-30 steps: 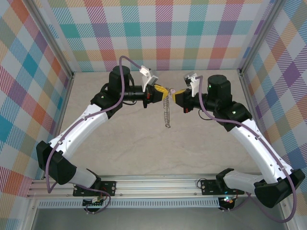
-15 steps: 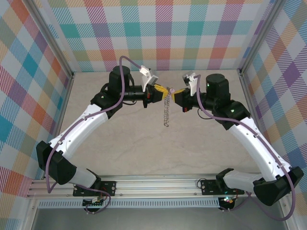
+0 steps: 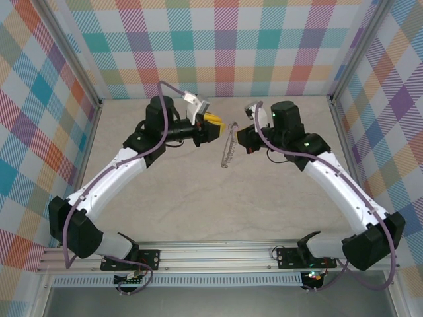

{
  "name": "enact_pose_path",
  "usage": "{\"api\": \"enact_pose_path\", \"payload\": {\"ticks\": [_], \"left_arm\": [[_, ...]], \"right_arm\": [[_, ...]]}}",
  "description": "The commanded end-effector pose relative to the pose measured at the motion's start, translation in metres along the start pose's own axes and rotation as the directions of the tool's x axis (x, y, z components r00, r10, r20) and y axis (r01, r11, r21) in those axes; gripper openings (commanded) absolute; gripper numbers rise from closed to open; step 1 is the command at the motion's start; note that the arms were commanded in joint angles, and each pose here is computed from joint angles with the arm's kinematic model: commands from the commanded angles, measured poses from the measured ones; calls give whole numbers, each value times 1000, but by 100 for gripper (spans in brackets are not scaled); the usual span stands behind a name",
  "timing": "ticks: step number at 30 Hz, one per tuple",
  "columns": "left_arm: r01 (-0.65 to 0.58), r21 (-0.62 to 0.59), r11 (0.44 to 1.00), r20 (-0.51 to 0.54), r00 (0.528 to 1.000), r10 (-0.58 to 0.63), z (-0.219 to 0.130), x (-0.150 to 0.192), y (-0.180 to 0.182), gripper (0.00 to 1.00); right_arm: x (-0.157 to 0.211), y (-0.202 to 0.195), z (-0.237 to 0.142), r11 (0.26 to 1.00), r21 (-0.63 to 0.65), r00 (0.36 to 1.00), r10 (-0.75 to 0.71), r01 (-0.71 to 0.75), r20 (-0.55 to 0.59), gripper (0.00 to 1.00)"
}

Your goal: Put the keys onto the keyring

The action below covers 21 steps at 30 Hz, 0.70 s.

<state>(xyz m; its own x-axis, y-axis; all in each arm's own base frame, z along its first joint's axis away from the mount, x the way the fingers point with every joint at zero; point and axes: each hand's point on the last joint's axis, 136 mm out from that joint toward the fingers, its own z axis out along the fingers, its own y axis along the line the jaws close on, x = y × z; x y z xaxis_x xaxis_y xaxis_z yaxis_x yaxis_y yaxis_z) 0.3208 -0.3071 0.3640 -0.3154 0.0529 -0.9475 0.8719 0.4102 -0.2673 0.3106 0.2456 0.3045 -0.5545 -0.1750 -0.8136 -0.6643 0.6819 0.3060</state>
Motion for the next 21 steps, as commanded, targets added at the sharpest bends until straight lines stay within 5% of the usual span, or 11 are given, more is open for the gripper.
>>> {"api": "enact_pose_path", "payload": {"ticks": [1,8,21], "left_arm": [[34,-120,992,104,994,-22,-20,-18,17,38],[150,-323,934,171,980,-99,-54,-5,59,43],[196,-438,877,186,975,-125,-97,11,83,45]], "right_arm": [[10,-13,18,1000,19,999,8,-7,-37,0],[20,-28,59,999,5,993,42,-42,-106,0],[-19,-63,142,1000,-7,987,26,-27,-160,0]]}}
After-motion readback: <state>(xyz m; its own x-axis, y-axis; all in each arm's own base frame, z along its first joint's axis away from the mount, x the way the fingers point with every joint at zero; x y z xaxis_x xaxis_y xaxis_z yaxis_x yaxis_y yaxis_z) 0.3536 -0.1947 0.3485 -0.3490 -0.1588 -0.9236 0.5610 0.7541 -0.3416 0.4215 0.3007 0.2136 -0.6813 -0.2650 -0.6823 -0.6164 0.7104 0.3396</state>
